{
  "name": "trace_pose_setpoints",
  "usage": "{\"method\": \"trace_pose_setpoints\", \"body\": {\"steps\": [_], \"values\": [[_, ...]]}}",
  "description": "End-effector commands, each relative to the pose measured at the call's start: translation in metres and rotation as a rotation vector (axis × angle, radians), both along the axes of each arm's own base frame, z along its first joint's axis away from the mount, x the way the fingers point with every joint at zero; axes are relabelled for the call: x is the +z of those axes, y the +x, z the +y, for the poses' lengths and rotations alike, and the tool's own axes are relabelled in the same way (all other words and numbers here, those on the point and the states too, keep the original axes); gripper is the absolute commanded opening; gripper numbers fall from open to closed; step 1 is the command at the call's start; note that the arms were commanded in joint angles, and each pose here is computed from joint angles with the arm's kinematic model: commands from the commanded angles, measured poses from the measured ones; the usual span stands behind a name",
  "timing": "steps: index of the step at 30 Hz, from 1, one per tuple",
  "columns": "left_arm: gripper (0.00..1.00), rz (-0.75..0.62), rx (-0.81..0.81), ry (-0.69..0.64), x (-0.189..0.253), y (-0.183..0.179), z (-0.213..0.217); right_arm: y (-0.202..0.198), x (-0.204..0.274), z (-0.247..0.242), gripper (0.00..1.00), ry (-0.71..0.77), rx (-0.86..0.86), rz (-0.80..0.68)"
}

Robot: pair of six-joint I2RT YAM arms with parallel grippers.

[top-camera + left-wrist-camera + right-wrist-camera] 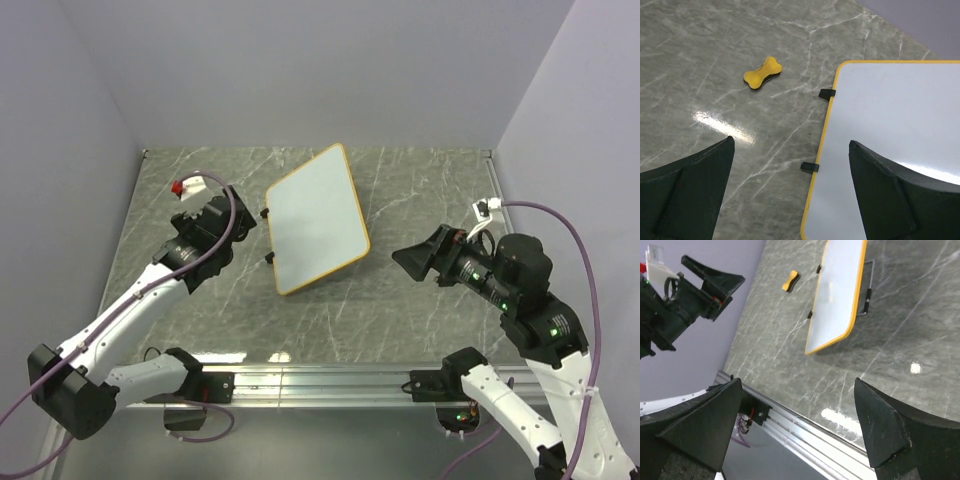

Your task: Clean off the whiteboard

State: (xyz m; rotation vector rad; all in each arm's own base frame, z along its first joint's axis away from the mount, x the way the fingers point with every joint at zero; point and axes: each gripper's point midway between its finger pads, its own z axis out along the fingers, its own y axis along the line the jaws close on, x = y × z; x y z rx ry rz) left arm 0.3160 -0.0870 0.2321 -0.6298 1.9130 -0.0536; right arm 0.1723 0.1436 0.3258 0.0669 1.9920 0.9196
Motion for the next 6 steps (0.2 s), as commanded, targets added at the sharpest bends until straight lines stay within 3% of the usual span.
{"method": "trace_pose_setpoints", "body": {"steps": [1, 6], "values": [[0.99, -0.083, -0.023, 0.029, 0.025, -0.002, 0.006, -0.016, 0.005, 0.002, 1.00, 0.027, 0.057, -0.074], [0.99, -0.169, 0.017, 0.016, 0.033, -0.012, 0.021, -0.027, -0.001, -0.004, 1.00, 0.033, 0.042, -0.065]]}}
